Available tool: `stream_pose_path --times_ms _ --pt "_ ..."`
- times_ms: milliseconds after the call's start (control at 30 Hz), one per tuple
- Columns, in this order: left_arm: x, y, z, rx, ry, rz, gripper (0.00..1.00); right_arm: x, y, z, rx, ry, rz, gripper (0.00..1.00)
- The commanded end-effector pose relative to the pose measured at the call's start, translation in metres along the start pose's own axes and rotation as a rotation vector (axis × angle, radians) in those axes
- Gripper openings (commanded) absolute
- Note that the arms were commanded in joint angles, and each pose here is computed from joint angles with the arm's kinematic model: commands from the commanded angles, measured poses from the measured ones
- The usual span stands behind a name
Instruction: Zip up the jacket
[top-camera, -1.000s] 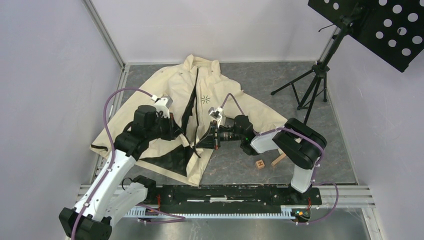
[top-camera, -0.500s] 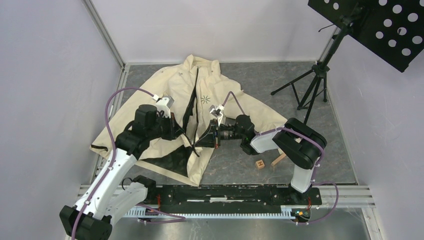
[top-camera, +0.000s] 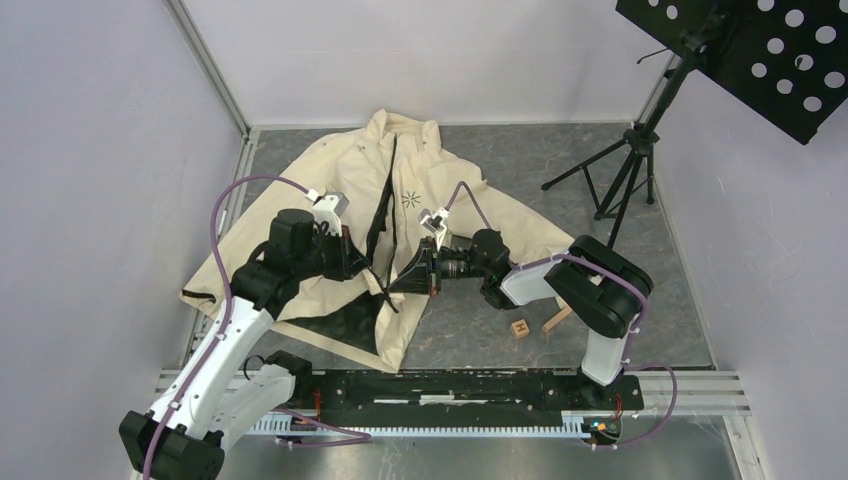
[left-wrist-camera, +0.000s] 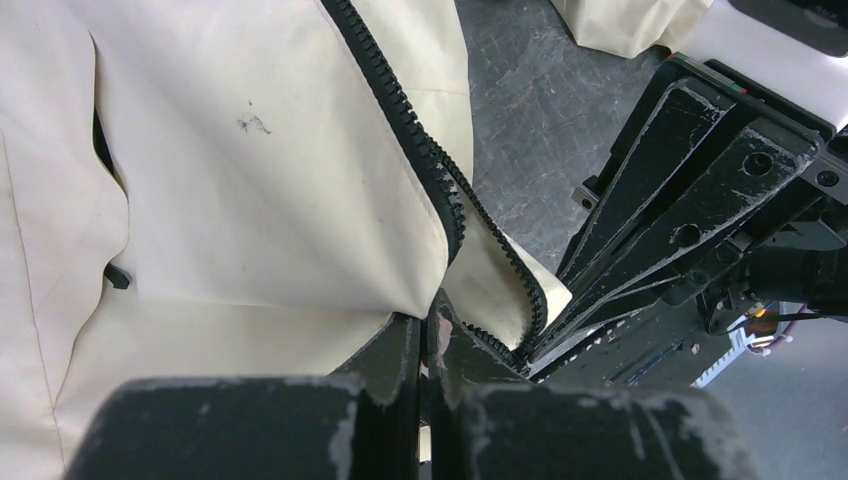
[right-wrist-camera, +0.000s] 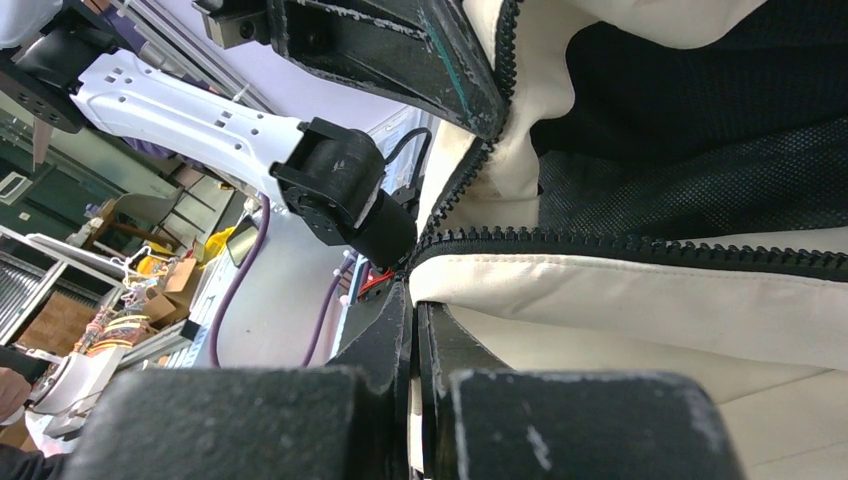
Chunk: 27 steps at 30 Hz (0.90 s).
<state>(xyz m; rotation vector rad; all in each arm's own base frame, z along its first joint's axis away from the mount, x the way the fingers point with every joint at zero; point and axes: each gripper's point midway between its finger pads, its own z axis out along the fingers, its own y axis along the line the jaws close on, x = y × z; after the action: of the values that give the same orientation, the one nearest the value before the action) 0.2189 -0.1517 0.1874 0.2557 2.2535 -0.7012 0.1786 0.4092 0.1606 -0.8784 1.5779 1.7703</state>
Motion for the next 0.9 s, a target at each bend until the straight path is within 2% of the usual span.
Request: stream_pose_path --times_ms 0,500,867 --pt "-0.009 -0.009 0.0 0.054 -0.037 0.062 0.02 -0.027 0.013 0.006 -0.064 -0.069 -0.069 0.0" --pt "-0.008 -0.012 0.0 0.07 -0.034 0.071 0.02 -0.03 -0.001 0.01 -0.03 -0.064 0.054 0.0" --pt "-0.004 -0.007 0.007 0.046 -0.002 0.034 0.02 -0.03 -0.004 0.01 -0.006 -0.08 0.032 0.0"
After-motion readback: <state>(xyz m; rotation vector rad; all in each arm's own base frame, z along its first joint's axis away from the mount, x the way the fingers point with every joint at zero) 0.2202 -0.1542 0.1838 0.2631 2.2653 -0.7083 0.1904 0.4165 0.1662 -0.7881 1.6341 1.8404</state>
